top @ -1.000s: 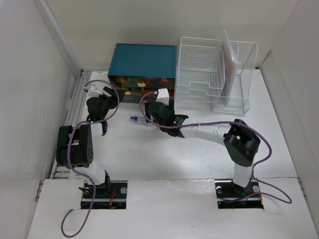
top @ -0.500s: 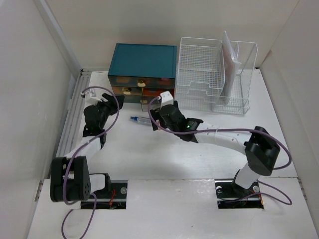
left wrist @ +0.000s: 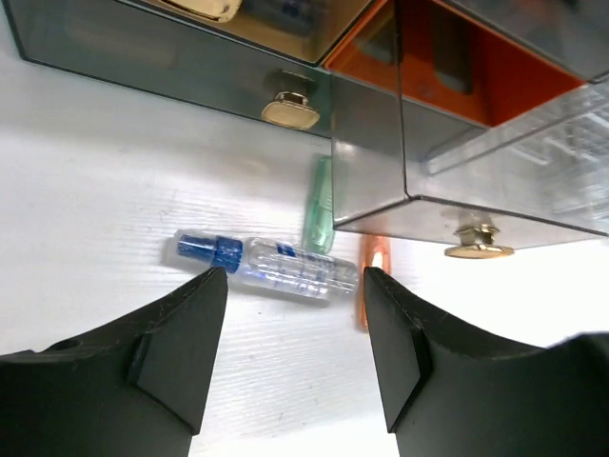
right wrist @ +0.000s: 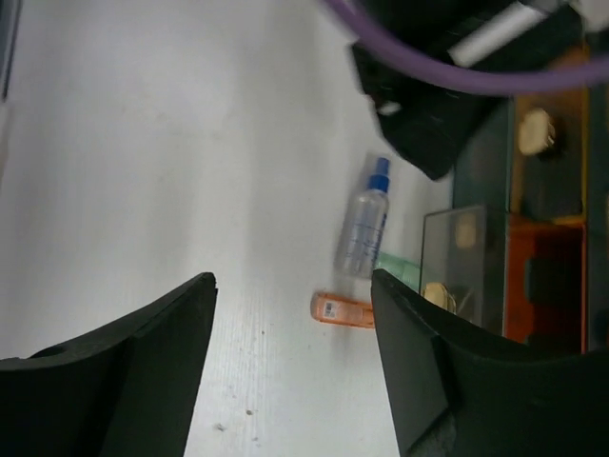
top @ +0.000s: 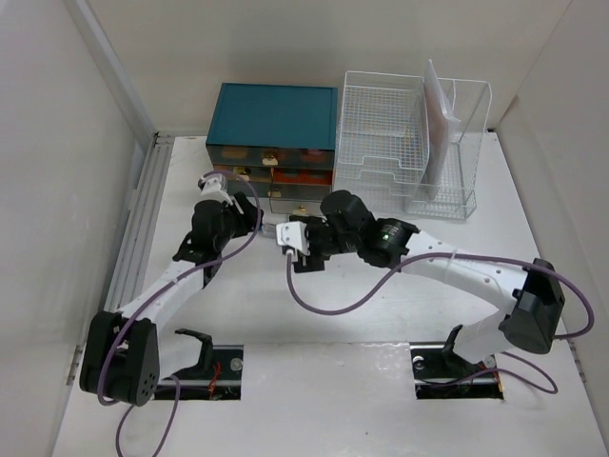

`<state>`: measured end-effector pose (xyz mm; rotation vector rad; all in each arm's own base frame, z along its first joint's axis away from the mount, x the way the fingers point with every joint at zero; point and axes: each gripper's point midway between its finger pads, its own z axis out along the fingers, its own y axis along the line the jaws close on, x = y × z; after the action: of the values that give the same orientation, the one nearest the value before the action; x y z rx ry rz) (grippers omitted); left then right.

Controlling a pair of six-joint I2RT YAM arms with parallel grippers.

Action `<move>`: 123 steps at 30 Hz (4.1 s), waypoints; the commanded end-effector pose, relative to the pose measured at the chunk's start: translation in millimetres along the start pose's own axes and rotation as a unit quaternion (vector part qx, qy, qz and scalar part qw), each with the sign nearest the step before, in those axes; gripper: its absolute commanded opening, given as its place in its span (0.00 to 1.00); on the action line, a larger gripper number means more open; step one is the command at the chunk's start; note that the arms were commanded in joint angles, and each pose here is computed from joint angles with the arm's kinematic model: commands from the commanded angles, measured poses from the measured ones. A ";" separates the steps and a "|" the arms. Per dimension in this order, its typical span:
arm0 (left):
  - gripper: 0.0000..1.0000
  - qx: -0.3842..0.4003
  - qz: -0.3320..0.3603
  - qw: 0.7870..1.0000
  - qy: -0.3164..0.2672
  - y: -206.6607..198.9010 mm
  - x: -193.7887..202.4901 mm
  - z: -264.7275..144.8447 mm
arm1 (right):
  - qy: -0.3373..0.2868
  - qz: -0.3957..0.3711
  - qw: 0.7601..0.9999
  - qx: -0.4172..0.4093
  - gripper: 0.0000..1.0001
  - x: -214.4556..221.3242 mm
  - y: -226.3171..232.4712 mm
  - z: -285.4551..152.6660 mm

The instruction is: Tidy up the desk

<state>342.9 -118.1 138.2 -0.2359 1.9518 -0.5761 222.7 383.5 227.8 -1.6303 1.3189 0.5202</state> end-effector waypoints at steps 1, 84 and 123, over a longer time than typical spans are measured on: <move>0.56 -0.050 0.043 0.998 -0.017 -0.6 -28.7 -0.5 | -0.019 -0.131 0.983 -0.127 0.70 4.6 39.4 4.1; 0.78 -0.243 -0.318 0.828 -0.392 108.7 -69.2 -179.2 | 0.207 0.014 0.973 0.097 0.46 113.6 -75.9 162.4; 0.78 -0.231 -0.317 0.833 -0.391 106.7 -67.9 -178.0 | 0.202 0.000 0.972 0.121 0.16 89.0 -92.2 186.0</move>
<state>222.6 53.2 198.2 -1.2623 1.1523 -0.3022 374.5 472.2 85.6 -1.6295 1.6614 -0.0428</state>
